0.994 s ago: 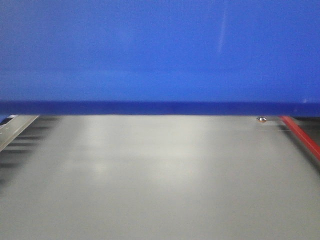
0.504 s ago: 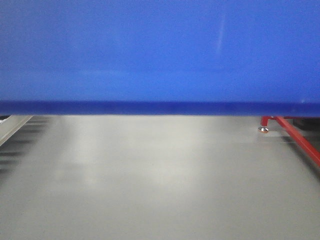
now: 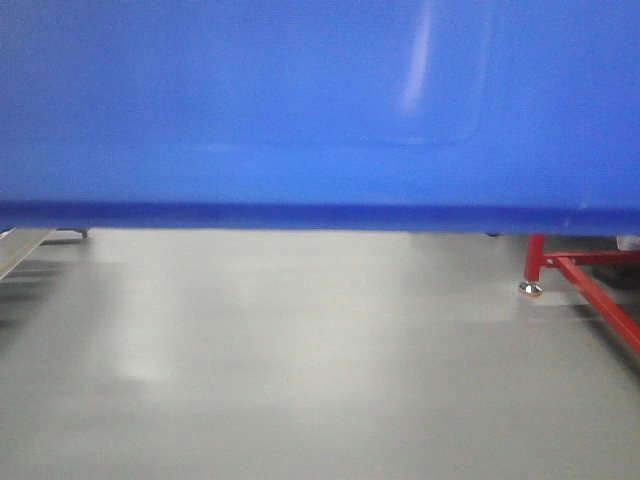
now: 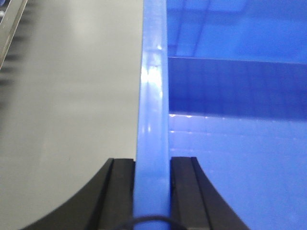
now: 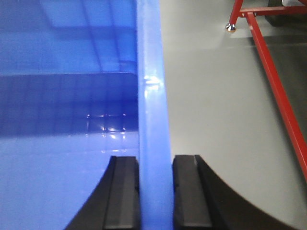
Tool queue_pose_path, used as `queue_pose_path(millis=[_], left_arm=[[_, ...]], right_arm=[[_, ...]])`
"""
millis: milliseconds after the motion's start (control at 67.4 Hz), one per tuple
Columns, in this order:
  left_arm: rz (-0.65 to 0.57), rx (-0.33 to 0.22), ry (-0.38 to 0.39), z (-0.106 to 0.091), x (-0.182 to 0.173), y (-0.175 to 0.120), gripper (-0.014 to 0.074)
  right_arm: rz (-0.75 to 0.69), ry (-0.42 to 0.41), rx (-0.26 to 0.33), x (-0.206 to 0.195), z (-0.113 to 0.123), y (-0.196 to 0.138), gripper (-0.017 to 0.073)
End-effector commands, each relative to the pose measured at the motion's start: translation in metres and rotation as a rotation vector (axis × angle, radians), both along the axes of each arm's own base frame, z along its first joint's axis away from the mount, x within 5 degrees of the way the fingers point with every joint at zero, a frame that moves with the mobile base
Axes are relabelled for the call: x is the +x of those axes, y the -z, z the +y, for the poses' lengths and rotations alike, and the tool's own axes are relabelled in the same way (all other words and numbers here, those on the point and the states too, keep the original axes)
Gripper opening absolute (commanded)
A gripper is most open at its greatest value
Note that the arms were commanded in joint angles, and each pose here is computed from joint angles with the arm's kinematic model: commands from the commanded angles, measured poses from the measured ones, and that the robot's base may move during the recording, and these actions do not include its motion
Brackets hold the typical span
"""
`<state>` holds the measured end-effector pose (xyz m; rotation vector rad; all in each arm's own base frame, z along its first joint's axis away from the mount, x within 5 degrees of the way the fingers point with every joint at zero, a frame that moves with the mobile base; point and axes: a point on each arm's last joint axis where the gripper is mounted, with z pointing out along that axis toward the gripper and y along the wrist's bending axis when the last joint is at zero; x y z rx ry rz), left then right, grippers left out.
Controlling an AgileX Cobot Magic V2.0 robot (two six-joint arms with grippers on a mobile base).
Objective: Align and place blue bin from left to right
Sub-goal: 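Carry the blue bin with both grippers while the base turns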
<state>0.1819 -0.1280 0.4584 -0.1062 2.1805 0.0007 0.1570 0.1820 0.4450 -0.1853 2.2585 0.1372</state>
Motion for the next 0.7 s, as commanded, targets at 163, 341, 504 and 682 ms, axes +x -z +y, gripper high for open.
queue_pose_path(millis=[163, 341, 504, 682], left_arm=[[-0.097, -0.042, 0.068, -0.0075, 0.0004, -0.0114, -0.0111], [-0.101, -0.044, 0.071, -0.0079, 0.0005, -0.0117, -0.0111], [-0.107, -0.039, 0.068, -0.0074, 0.0008, -0.0121, -0.0111], [-0.108, -0.037, 0.068, -0.0073, 0.0009, -0.0123, -0.0111]], right_arm=[[-0.107, -0.132, 0.147, -0.0008, 0.0172, -0.0132, -0.0079], [-0.107, -0.132, 0.147, -0.0008, 0.0172, -0.0132, -0.0079], [-0.109, -0.134, 0.149, -0.0008, 0.0175, -0.0134, -0.0079], [-0.109, -0.134, 0.149, -0.0008, 0.0175, -0.0134, -0.0079]])
